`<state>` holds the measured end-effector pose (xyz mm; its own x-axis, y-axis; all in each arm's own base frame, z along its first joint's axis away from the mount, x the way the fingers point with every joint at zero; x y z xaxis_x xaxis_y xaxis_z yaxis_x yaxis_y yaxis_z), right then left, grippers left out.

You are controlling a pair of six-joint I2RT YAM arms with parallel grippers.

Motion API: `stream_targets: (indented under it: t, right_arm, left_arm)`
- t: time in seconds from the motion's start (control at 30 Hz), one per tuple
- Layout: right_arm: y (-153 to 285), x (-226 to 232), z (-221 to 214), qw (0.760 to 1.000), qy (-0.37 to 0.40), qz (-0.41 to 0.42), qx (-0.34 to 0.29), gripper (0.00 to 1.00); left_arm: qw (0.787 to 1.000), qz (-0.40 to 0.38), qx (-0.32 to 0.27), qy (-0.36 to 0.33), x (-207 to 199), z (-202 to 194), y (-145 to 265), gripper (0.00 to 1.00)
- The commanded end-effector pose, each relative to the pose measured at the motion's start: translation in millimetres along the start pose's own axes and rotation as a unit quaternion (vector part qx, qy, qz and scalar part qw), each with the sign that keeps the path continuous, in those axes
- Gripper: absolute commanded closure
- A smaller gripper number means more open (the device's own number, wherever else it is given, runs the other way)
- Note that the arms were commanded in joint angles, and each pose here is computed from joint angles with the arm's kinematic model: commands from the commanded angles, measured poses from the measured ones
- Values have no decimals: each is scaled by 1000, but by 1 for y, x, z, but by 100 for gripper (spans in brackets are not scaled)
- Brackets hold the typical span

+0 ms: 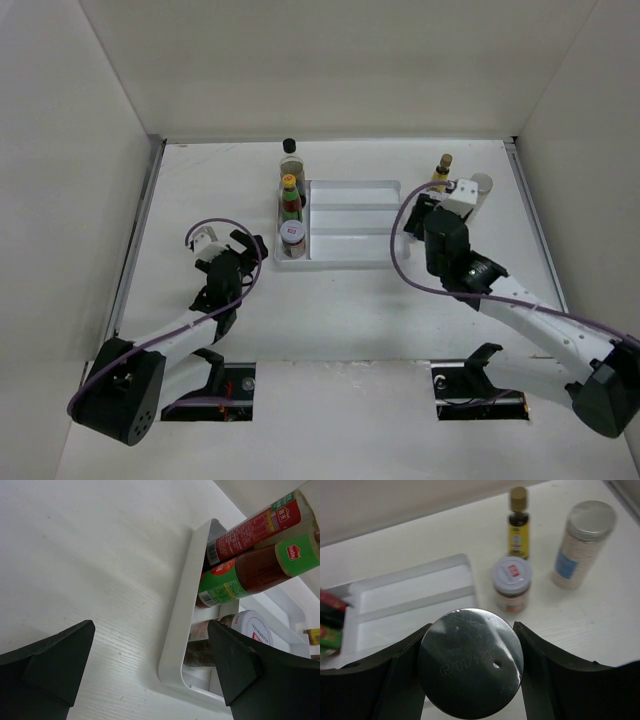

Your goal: Organize the condiment bottles

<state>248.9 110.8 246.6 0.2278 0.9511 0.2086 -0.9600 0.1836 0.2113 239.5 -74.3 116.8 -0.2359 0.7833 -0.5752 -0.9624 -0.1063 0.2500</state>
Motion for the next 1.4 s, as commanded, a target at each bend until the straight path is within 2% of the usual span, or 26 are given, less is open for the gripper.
stream_targets:
  t: [0.0, 0.13, 0.27, 0.37, 0.63, 0.7, 0.8, 0.87, 0.97, 1.1, 1.2, 1.23, 1.37]
  right_arm:
    - [3, 57, 23, 996, -30, 85, -19, 50]
    - [-1, 128, 8, 980, -32, 195, -1, 51]
    - [-3, 178, -7, 967, -19, 254, 18, 50]
    - [-5, 201, -24, 961, -2, 274, 35, 50]
    - [-11, 228, -86, 953, 51, 285, 87, 45]
    - [-10, 229, -94, 954, 57, 280, 92, 40]
    - [-10, 228, -90, 956, 54, 277, 86, 17]
    - [-5, 226, -76, 955, 46, 281, 77, 8]
    - [-4, 204, -41, 961, 17, 273, 49, 1]
    - [-17, 148, 10, 976, -22, 218, -3, 0]
    - [-36, 88, 34, 991, -43, 118, -45, 0]
    - [-46, 56, 42, 995, -47, 60, -65, 0]
    - [-72, -36, 55, 987, -44, -118, -104, 0]
  left_arm:
    - [999, -20, -14, 21, -7, 8, -2, 0]
    - [999, -17, -19, 24, -4, 10, -1, 0]
    - [999, -21, -24, 28, -3, 13, 1, 0]
    - [999, -18, -20, 27, -1, 11, 0, 0]
    - [999, -21, -10, 27, -3, 9, -1, 0]
    - [999, -22, -9, 27, -4, 8, -2, 0]
    - [999, -22, -10, 27, -3, 8, -2, 0]
    - [999, -25, -12, 29, -4, 9, -1, 0]
    - [999, -21, -9, 28, -3, 8, -2, 0]
    - [999, -25, -12, 30, -4, 9, 0, 0]
    - [999, -22, -8, 27, -3, 7, -2, 0]
    - [999, -24, -8, 28, -4, 8, -2, 0]
    - [999, -26, -4, 27, -5, 5, -2, 0]
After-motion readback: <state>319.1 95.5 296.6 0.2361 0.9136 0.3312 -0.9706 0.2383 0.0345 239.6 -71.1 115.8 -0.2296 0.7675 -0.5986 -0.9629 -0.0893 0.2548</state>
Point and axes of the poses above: each gripper's point midway between its finger pads, its own y axis back along the fingers, its own x axis along the line the jaws close on, z = x × y, the point moved 8 cm from there along y, back along the fingers, and after that the axes turned 2 degrees about -y, right-handed, at the moved point
